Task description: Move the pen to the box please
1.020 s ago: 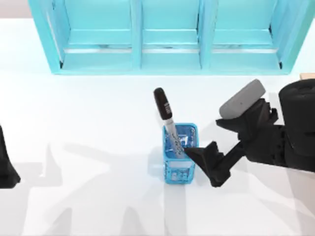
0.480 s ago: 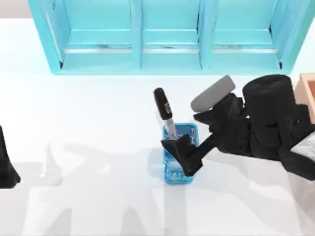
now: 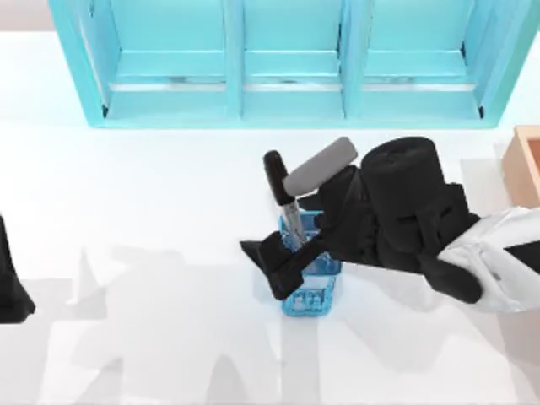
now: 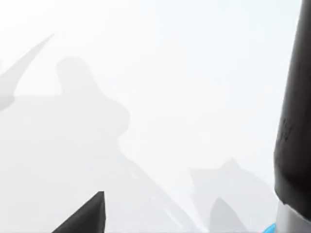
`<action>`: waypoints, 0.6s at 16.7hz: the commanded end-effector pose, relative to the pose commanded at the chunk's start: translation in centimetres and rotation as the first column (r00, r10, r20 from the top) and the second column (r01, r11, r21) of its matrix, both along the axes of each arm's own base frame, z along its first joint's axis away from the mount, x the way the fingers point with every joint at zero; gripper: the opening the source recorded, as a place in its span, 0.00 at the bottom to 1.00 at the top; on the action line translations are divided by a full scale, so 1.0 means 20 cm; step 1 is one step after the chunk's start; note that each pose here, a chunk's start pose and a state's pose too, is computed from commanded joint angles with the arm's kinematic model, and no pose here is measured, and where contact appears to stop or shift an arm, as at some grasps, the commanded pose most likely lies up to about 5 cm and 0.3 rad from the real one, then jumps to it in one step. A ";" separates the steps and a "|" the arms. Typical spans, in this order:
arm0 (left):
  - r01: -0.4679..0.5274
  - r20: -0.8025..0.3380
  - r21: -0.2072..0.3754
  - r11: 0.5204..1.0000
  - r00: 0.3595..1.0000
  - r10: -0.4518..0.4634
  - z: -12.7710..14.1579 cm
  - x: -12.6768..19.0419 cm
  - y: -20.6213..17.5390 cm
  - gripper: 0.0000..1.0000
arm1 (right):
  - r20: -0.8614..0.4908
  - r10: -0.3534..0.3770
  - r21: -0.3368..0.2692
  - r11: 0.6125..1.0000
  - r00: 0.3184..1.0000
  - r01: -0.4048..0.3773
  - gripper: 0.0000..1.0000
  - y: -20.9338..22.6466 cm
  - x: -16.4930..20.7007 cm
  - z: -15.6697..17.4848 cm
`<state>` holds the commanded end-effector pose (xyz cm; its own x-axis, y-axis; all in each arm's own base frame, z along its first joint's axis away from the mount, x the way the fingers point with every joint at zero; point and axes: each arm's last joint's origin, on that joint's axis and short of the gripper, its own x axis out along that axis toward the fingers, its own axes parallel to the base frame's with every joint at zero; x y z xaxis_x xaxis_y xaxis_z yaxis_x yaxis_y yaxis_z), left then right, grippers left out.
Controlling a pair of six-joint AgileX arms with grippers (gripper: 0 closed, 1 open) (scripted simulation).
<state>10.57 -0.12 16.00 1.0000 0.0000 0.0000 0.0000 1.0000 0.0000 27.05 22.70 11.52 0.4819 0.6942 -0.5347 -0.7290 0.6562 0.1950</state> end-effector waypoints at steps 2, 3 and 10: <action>0.000 0.000 0.000 1.000 1.000 0.000 0.00 0.00 0.00 1.00 | 0.000 0.000 0.000 1.000 1.000 0.000 1.00 0.00 0.00 0.00; 0.000 0.000 0.000 1.000 1.000 0.000 0.00 0.00 0.00 1.00 | 0.000 0.000 0.000 1.000 1.000 0.000 0.92 0.00 0.00 0.00; 0.000 0.000 0.000 1.000 1.000 0.000 0.00 0.00 0.00 1.00 | 0.000 0.000 0.000 1.000 1.000 0.000 0.40 0.00 0.00 0.00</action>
